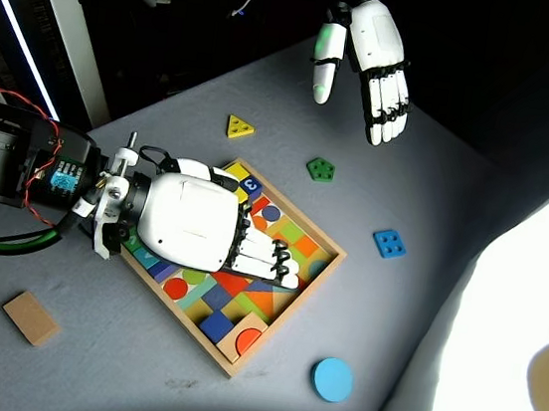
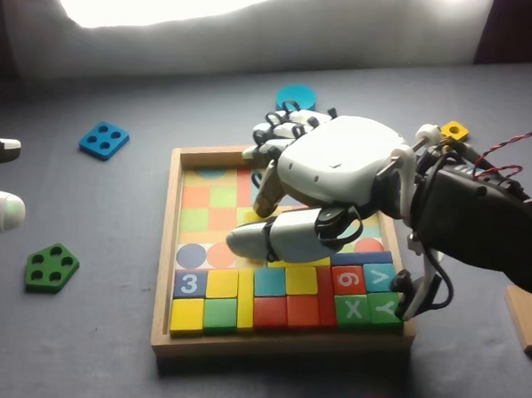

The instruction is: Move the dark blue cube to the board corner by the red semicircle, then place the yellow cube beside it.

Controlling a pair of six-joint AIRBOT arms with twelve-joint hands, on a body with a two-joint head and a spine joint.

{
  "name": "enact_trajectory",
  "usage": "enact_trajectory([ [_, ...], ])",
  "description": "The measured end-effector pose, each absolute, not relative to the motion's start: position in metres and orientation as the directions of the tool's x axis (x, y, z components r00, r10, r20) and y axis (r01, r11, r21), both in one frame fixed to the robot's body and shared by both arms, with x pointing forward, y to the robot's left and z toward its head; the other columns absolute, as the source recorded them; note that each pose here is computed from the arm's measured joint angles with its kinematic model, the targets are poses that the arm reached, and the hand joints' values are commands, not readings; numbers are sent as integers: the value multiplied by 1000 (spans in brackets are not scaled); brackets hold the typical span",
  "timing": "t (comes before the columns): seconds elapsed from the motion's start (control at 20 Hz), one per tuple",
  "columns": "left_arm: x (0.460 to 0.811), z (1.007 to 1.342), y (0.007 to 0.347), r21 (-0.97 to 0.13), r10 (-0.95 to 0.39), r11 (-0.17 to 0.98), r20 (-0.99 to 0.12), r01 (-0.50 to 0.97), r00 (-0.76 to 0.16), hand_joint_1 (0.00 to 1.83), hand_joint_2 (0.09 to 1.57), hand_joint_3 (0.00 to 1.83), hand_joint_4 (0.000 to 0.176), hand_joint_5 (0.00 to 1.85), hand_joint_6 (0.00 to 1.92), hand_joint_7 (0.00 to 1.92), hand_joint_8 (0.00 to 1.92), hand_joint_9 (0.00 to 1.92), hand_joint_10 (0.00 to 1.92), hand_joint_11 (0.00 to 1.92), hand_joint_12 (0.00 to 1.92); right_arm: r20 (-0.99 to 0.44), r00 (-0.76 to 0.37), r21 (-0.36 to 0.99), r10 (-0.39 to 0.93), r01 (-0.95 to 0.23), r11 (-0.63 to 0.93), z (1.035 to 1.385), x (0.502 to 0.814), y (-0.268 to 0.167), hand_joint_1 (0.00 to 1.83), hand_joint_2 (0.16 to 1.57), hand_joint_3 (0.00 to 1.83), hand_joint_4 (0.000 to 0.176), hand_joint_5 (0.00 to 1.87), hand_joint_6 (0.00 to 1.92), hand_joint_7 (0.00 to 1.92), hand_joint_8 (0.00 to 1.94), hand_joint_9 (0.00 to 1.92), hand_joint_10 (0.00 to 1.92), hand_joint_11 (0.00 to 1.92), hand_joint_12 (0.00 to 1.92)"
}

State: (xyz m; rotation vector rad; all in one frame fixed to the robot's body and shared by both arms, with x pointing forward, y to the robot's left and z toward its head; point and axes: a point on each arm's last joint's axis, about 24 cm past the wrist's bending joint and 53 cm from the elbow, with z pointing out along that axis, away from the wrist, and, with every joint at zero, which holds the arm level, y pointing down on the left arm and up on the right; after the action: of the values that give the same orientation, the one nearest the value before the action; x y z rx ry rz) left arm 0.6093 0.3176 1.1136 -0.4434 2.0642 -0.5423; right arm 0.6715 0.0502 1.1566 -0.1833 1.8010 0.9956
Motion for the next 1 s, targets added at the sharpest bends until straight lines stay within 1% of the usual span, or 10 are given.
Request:
enact_trajectory([
  [0.15,609,1113,318,-539,-510,836,-694,-103,-508,0,1277,0,24,114,0,113,0,97,1,0,366,-843,-449,523,296,-556,646,1158,670,52,0,1160,0,0,875,0,286,0,99,1,0,165],
  [0.25,609,1113,318,-541,-512,835,-692,-104,-509,0,1287,1,30,108,1,103,0,79,1,0,312,-843,-447,524,300,-555,646,1159,671,52,0,1165,1,0,870,2,277,1,96,0,0,130],
  [0.35,609,1113,318,-540,-512,835,-693,-104,-508,0,1281,0,37,110,1,103,1,79,1,0,330,-842,-449,525,299,-553,647,1157,670,52,0,1162,0,0,875,4,277,3,98,2,0,146],
  [0.45,609,1113,318,-541,-512,835,-692,-104,-509,0,1285,1,31,111,1,101,0,82,2,0,338,-844,-453,519,286,-558,647,1151,667,54,0,1163,0,0,882,4,283,1,95,0,0,121],
  [0.55,609,1113,318,-540,-512,835,-693,-104,-508,0,1293,4,27,105,0,98,0,80,1,0,338,-849,-447,513,283,-565,646,1151,666,56,0,1164,0,0,881,2,288,1,101,2,0,142],
  [0.6,609,1113,318,-541,-512,835,-692,-104,-509,0,1291,2,29,95,2,100,0,72,2,0,295,-847,-448,516,285,-564,645,1151,666,56,0,1162,0,0,882,2,285,0,104,3,0,147],
  [0.65,609,1113,318,-540,-512,835,-692,-104,-509,0,1278,0,28,109,6,121,5,88,7,0,335,-847,-448,516,287,-564,645,1151,666,56,0,1165,0,0,883,2,314,10,115,7,0,150],
  [0.8,609,1113,318,-541,-512,835,-692,-104,-509,0,1272,0,27,104,3,114,0,90,6,0,350,-846,-446,518,292,-560,647,1150,667,54,0,1167,1,0,875,2,319,5,112,3,0,133],
  [0.85,609,1113,318,-540,-512,835,-692,-104,-509,0,1277,0,29,117,8,117,2,91,6,0,350,-848,-442,515,293,-557,652,1148,668,52,0,1165,0,0,871,1,308,0,108,1,0,128],
  [1.0,609,1113,318,-541,-512,835,-692,-104,-508,0,1286,2,27,125,8,122,2,95,5,0,370,-855,-429,504,293,-550,665,1146,675,46,0,1163,0,0,887,5,281,1,115,3,0,158],
])
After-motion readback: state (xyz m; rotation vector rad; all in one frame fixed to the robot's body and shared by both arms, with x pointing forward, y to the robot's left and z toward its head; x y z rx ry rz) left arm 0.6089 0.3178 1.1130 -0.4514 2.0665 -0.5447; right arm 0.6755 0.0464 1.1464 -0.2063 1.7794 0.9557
